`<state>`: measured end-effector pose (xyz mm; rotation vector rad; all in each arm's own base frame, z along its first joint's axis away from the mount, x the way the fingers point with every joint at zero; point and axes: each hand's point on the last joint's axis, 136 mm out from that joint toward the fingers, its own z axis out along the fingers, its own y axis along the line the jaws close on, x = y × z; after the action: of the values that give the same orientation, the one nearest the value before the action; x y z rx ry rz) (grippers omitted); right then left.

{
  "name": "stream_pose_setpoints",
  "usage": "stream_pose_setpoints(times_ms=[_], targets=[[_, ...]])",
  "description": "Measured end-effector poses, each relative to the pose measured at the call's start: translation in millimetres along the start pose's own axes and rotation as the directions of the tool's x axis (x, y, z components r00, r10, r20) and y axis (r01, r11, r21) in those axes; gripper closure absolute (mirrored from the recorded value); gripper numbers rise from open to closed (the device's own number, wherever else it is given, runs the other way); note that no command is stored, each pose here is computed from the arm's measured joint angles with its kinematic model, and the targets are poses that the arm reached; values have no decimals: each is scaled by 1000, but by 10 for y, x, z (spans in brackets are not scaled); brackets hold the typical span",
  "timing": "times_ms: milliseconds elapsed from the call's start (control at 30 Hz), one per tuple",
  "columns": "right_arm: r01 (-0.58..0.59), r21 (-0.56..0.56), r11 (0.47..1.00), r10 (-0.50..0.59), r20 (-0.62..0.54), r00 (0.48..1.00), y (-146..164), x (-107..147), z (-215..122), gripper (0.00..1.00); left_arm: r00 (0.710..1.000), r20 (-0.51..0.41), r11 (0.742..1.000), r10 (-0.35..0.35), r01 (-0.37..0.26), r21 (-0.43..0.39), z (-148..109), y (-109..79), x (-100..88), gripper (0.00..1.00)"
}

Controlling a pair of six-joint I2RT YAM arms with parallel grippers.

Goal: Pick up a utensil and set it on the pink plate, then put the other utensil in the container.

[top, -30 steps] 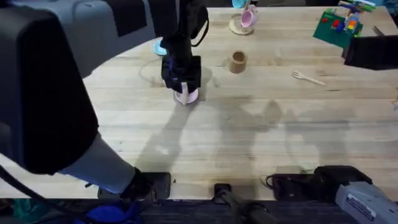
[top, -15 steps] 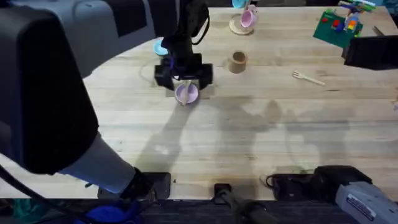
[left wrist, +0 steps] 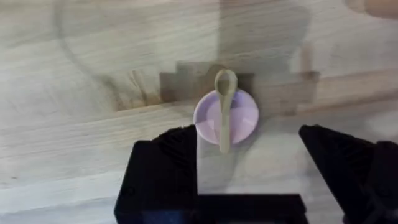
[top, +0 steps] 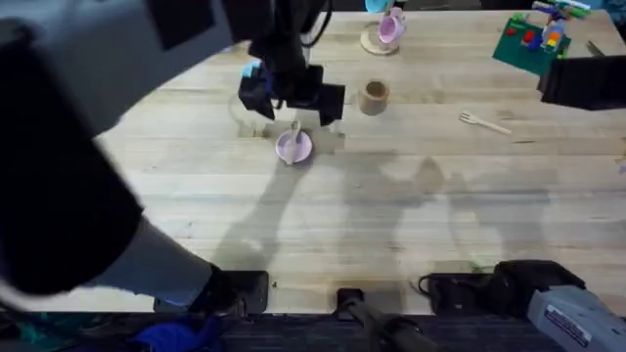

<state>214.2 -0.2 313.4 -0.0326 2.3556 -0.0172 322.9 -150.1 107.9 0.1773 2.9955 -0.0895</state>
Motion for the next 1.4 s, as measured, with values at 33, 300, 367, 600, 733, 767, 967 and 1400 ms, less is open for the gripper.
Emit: stream_pose_setpoints(times_ms=[33,300,367,600,733,767,967,1400], targets=[[0,0,1000,0,0,1000,0,0,0,5,1000,18,1000,21,-21,6,-95,-4,-11,7],[0,0,1000,0,-14,1000,1,34,-1,5,968,190,985,163,-171,28,-948,-14,-29,7],[0,-1,1000,0,-23,1000,2,57,-1,5,958,227,982,175,-187,30,-1143,-5,1,7],[0,-2,1000,-1,-84,996,5,206,-9,5,893,414,976,177,-215,46,-1877,30,121,7],[0,-4,1000,-1,-149,989,10,366,-28,5,850,500,973,167,-223,54,-2188,78,271,7],[0,-5,1000,-1,-170,985,11,418,-36,5,840,518,973,164,-224,55,-2251,88,303,7],[0,-9,1000,-3,-312,950,20,768,-123,5,806,571,972,155,-227,55,-2473,161,500,7],[0,-11,1000,-4,-406,914,24,1002,-230,5,786,503,900,360,-435,35,-2381,77,811,8]])
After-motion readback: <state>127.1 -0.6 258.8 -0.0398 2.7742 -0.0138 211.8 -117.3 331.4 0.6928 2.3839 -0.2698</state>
